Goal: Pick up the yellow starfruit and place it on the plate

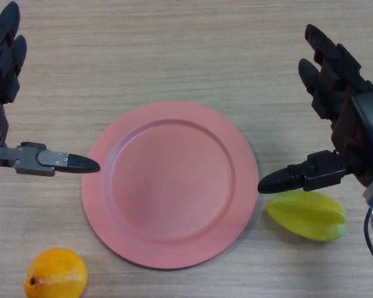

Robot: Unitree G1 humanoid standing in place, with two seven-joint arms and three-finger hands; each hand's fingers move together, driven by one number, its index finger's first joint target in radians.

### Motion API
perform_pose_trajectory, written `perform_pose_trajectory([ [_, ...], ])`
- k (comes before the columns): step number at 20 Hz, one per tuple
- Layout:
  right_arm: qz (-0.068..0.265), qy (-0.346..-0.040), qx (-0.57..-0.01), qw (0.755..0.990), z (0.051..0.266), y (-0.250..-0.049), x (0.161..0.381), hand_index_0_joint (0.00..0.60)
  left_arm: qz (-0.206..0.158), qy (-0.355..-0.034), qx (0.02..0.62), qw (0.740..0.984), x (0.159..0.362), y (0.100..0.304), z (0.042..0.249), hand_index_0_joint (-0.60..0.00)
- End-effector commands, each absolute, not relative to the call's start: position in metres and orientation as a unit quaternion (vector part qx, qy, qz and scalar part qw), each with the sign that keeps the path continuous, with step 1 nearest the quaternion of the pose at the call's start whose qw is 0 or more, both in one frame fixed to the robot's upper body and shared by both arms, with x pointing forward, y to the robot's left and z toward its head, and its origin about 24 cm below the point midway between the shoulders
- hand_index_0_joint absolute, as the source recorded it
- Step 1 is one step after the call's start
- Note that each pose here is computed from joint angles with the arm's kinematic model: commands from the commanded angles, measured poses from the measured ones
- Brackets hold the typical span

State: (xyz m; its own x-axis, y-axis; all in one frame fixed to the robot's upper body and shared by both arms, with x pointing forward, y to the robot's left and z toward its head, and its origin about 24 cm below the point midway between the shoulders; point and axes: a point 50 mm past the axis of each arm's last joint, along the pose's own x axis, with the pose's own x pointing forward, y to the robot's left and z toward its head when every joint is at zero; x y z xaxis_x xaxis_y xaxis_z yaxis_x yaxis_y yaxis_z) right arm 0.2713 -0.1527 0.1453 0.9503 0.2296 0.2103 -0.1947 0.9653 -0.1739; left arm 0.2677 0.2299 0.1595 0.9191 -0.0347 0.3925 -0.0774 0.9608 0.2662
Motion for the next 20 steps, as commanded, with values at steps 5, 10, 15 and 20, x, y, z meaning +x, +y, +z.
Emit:
perform_pose_trajectory([
  [5,0.097,-0.229,-0.089,0.965,0.182,-0.158,0.264,0.0,0.037,-0.319,0.161,0.933,0.253,0.237,0.195,0.0],
  [10,0.098,-0.231,-0.088,0.964,0.184,-0.16,0.26,0.0,0.035,-0.317,0.157,0.934,0.253,0.238,0.196,0.0],
  [15,0.094,-0.175,-0.18,0.963,0.17,-0.159,0.252,0.0,0.032,-0.309,0.158,0.937,0.257,0.237,0.193,0.0],
  [20,0.081,-0.118,-0.293,0.945,0.149,-0.16,0.247,0.0,0.015,-0.297,0.148,0.943,0.259,0.235,0.19,0.0],
])
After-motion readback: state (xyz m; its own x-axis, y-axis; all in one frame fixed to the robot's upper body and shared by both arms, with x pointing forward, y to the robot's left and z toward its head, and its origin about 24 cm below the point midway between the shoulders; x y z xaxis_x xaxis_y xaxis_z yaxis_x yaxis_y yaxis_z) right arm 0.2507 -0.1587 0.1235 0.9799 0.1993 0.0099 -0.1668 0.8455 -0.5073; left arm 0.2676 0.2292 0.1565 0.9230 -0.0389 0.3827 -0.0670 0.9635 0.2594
